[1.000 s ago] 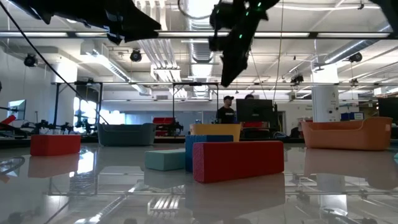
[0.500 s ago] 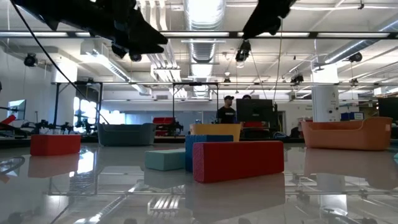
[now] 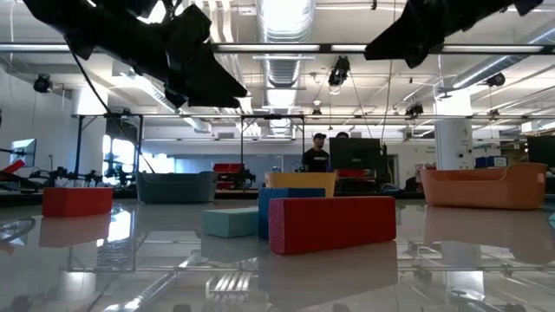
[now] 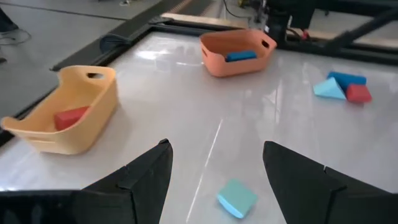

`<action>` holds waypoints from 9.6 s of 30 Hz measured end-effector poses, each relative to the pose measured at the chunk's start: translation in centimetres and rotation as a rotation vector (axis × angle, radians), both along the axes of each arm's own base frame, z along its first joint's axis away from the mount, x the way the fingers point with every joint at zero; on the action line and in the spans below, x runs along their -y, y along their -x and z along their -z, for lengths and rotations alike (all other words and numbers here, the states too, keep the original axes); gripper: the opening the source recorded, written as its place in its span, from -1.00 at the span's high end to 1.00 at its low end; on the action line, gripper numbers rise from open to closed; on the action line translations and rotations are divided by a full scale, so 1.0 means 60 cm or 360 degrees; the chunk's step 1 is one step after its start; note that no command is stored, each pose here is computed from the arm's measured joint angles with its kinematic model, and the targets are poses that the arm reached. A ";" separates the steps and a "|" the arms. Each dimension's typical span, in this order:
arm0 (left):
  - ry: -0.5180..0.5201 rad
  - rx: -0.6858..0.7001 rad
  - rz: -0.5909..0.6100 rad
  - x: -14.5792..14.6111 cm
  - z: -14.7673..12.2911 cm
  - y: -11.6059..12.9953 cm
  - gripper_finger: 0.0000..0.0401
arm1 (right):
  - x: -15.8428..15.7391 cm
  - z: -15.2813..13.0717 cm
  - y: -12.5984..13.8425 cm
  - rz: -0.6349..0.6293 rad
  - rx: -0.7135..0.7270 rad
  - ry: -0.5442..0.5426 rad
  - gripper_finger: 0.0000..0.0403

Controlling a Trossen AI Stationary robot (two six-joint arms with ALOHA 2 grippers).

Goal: Sort & place blocks by color
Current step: Put the light blue block into the blue bin, then put the blue block into the orange bin

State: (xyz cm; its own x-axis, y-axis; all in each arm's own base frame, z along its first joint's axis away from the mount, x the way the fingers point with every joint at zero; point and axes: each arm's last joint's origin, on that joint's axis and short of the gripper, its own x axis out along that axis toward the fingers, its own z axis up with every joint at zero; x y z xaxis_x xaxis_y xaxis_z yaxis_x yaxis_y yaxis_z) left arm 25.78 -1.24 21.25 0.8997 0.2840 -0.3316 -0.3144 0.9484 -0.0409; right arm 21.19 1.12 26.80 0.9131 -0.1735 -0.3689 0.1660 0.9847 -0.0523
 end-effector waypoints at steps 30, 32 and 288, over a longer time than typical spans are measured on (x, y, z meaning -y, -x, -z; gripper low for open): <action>0.0048 -0.0531 0.0544 0.001 0.089 -0.118 -0.17 | 0.001 0.068 0.025 -0.0062 0.0309 0.0026 0.65; 0.0019 -0.0531 0.0562 -0.005 0.090 -0.120 -0.17 | 0.001 0.068 0.025 -0.0063 0.0306 0.0030 0.66; -0.0558 -0.0390 -0.0162 -0.023 -0.089 0.058 -0.13 | 0.070 0.098 -0.014 0.1591 -0.1518 -0.0388 0.39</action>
State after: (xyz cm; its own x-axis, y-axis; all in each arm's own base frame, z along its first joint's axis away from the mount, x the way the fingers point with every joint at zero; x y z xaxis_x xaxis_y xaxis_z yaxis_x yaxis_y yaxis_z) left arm 22.33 0.13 26.62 0.7678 0.5005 -0.3998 -0.3673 0.8553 0.3653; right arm 22.05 -3.09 20.90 -0.1728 -0.4352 -0.8836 0.7911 0.4732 -0.3877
